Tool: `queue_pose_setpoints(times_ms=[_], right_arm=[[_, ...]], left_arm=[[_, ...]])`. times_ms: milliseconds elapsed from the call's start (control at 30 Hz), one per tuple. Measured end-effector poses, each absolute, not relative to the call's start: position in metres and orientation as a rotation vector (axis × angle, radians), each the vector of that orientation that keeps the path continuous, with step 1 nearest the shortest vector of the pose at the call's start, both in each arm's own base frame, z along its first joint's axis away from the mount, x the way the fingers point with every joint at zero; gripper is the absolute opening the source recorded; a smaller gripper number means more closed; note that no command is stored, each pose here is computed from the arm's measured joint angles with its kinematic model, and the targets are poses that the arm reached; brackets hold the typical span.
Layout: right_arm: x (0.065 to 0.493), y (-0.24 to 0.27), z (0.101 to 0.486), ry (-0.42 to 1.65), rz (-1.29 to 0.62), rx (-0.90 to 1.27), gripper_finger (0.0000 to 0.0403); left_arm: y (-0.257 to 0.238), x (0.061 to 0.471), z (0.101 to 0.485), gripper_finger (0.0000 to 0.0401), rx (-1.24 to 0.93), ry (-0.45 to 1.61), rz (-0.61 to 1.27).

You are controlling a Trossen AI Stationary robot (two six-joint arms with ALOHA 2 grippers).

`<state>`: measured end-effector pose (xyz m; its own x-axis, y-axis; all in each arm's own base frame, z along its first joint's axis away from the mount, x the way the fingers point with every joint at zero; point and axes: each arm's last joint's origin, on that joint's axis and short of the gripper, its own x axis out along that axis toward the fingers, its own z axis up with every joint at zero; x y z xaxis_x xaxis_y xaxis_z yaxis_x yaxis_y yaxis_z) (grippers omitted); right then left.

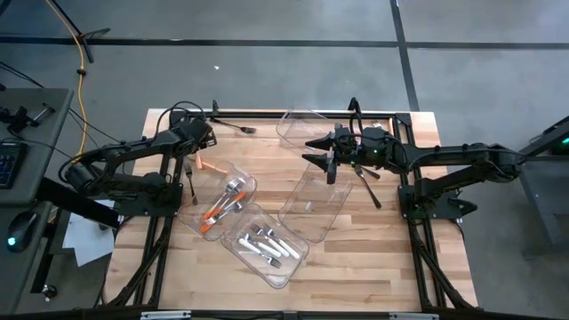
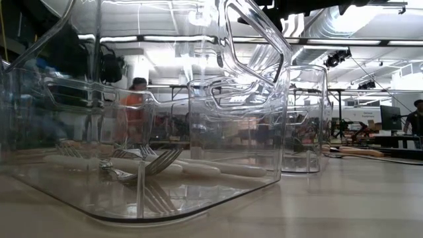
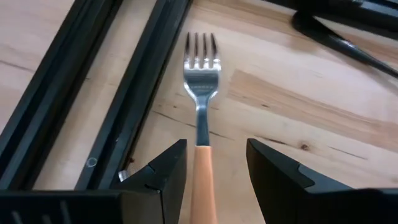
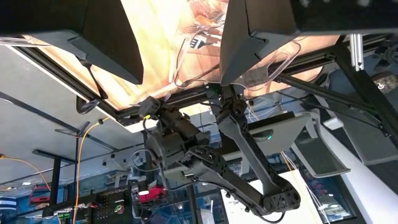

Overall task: Sort silverware by color (type)
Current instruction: Put the light orange fork into the middle right transparent bin

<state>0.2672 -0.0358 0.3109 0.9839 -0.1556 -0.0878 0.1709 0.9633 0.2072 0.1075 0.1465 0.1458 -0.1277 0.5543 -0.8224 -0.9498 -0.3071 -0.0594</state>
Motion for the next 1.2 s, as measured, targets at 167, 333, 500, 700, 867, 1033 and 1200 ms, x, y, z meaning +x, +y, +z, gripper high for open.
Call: queue_pose_setpoints(times_ms=[167,333,500,700,867,1033,1200], right_arm=[[0.267,-0.036,0.311,0.071,-0.165,0.216,0.0197],[0.267,-0.036,0.311,0.071,-0.165,0.216,0.0197],[0.267,-0.036,0.311,0.070,-0.166,0.224,0.0197],[0.267,-0.036,0.311,0.067,-0.167,0.261,0.0197],[0.267,-0.036,0.311,0.067,-0.167,0.266,0.0197],[0.267,-0.036,0.311,0.067,-0.167,0.266,0.0197],[0.267,-0.036,0.311,0.067,-0.167,0.266,0.0197]], left_arm=[[0.146,0.104,0.142,0.0154,-0.950,0.605,1.708],[0.149,0.107,0.140,0.0154,-0.926,0.639,1.662],[0.150,0.109,0.129,0.0154,-0.920,0.753,1.626],[0.150,0.109,0.121,0.0154,-0.955,0.789,1.669],[0.150,0.109,0.120,0.0133,-0.945,0.794,1.663],[0.151,0.110,0.120,0.0058,-0.944,0.788,1.663],[0.151,0.110,0.120,0.0030,-0.936,0.779,1.667]])
